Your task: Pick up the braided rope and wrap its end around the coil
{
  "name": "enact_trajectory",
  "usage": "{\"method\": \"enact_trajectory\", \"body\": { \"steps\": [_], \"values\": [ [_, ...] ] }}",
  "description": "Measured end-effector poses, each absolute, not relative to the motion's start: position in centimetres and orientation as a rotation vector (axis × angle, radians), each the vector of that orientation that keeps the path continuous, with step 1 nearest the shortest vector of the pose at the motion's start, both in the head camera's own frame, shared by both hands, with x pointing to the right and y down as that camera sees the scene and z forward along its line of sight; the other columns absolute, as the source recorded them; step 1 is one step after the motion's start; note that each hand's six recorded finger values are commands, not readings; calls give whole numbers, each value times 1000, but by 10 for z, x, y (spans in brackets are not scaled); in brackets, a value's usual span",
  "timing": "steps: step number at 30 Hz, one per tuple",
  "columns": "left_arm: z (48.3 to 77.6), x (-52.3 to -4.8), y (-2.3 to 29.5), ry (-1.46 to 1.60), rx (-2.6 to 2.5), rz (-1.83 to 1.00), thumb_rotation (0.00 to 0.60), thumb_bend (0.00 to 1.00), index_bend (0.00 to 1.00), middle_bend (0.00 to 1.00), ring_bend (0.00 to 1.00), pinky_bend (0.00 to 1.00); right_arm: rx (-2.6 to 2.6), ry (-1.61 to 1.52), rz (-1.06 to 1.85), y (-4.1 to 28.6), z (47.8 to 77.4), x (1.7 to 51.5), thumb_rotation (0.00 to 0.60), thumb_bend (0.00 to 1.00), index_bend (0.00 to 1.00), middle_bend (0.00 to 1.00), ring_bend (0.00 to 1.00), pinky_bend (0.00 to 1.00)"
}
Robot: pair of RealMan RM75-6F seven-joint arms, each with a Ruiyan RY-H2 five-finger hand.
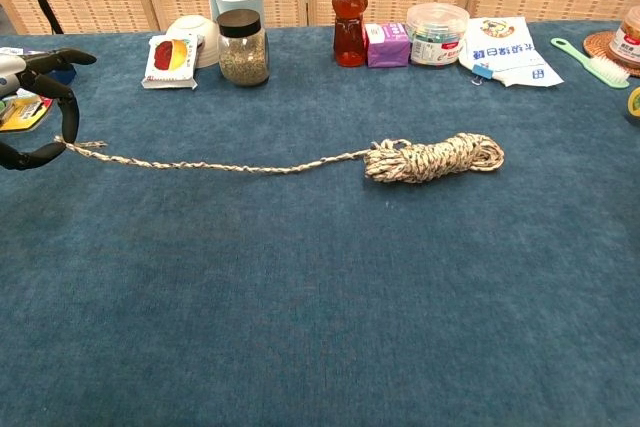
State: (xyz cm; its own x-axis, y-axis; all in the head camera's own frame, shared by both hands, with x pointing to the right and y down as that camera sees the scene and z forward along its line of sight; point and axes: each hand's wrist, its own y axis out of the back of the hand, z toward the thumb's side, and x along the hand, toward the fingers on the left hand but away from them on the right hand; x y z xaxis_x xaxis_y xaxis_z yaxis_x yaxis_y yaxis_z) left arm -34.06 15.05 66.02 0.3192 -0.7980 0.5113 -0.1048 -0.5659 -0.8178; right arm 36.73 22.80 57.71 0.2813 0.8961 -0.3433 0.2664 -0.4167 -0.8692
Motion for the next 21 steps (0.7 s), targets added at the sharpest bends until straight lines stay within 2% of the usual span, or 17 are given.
{"method": "enact_trajectory", "body": {
  "steps": [12, 21],
  "values": [
    [648, -332, 143, 824, -1910, -1243, 600, 427, 573, 0, 0, 0, -2024, -876, 1082, 219, 592, 331, 600, 0, 0, 0, 0, 0],
    [628, -325, 132, 804, -1879, -1194, 600, 426, 573, 0, 0, 0, -2167, -705, 1096, 192, 619, 288, 600, 0, 0, 0, 0, 0]
  ]
}}
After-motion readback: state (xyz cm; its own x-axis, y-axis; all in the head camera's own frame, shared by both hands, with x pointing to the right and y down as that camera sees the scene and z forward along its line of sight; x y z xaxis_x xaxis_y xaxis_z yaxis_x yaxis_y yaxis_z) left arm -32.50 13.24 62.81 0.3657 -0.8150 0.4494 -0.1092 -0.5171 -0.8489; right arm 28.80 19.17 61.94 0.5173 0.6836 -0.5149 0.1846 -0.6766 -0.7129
